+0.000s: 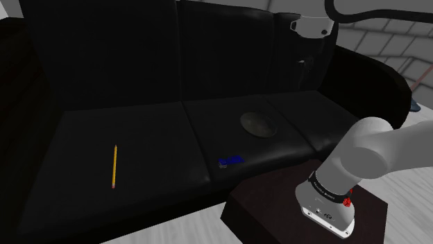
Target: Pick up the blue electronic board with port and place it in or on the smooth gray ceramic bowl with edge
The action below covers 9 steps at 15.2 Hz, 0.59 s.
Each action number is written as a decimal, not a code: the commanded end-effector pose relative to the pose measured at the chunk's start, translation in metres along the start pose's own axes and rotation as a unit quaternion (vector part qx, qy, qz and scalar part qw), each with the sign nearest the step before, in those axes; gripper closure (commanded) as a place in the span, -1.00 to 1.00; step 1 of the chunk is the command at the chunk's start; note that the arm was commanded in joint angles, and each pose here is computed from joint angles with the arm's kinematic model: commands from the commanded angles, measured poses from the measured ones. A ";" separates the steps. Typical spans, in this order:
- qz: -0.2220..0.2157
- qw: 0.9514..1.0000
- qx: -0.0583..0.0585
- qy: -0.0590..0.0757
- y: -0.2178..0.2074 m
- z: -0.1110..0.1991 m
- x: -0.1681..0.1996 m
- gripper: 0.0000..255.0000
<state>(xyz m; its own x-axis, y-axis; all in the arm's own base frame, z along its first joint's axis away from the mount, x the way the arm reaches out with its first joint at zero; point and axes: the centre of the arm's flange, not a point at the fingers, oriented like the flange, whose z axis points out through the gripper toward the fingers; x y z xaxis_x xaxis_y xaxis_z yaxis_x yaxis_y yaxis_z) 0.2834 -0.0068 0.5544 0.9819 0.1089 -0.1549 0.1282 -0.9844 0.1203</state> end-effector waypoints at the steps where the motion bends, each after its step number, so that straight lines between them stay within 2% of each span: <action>1: 0.000 1.000 0.000 0.000 0.000 0.000 0.000 -1.00; 9: -0.070 0.997 0.008 0.038 -0.069 0.063 0.034 -1.00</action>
<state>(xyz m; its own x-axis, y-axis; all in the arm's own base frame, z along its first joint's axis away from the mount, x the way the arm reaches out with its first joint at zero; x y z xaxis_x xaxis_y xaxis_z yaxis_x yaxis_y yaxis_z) 0.2980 0.0467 0.4869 0.9661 0.2362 -0.1044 0.2459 -0.9649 0.0922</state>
